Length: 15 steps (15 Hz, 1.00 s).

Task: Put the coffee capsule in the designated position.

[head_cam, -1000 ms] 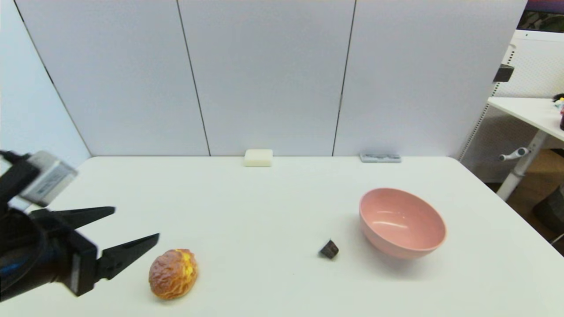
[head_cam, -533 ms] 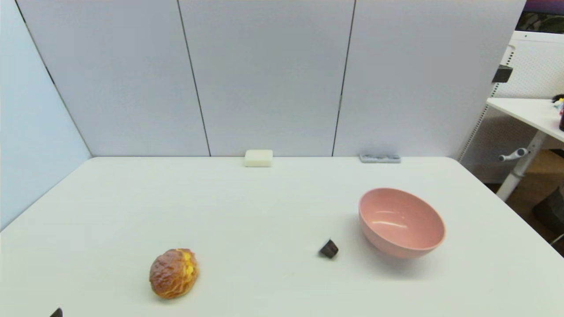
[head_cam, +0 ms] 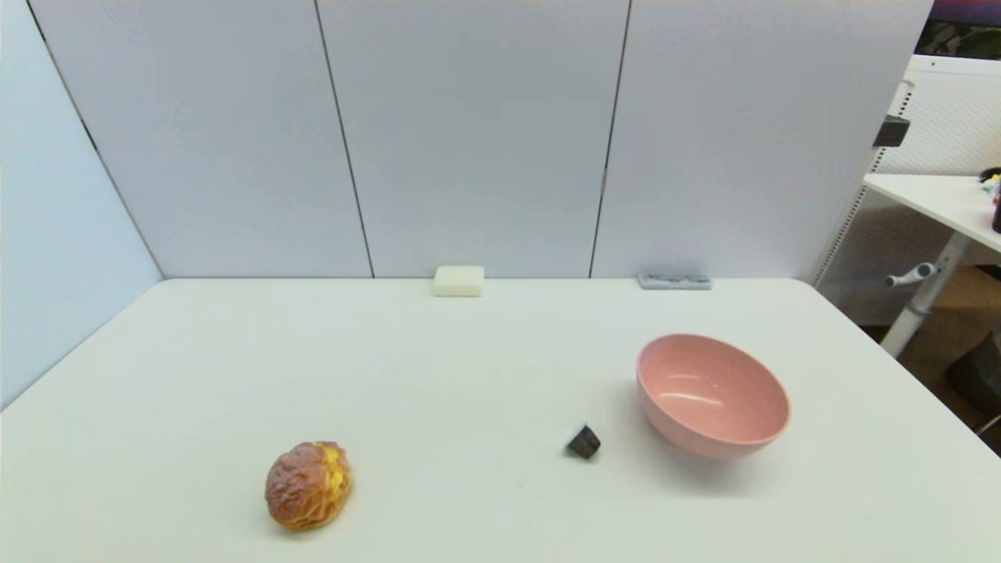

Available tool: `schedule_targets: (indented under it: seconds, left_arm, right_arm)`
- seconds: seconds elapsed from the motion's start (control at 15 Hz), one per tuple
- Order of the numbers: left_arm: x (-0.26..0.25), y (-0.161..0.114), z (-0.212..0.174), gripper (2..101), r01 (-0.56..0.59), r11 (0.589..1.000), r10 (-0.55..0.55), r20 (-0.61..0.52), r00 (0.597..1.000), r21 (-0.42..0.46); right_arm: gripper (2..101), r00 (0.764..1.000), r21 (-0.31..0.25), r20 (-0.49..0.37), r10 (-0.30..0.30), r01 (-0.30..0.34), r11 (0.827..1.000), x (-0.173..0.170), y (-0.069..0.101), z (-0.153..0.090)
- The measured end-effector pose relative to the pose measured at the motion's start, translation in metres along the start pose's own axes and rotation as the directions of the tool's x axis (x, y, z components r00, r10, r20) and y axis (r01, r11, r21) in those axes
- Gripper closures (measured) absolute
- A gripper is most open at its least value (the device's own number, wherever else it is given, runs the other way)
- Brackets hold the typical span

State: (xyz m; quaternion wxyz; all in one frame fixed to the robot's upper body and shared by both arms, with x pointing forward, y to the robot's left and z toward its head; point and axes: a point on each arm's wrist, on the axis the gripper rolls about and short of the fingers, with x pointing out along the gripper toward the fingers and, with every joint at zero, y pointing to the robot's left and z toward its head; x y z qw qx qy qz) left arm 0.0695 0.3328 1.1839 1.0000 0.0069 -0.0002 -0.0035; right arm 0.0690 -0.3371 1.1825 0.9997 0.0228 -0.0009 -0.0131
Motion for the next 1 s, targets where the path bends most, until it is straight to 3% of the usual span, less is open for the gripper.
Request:
schedule_targets:
  seconds: [0.67, 1.0]
  left_arm:
    - [-0.0006, 0.0004, -0.0008, 5.7, -0.022, 1.000, 0.022, 0.009, 1.000, -0.023]
    - [-0.0006, 0.0005, -0.0008, 5.5, -0.022, 0.999, 0.022, 0.009, 1.000, -0.024]
  right_arm:
    - [4.3, 1.000, -0.001, 0.001, 0.001, -0.001, 1.000, 0.0000, 0.0000, 0.0001]
    - [4.3, 1.000, 0.064, 0.002, -0.009, 0.009, 0.998, 0.0000, -0.0002, 0.0002]
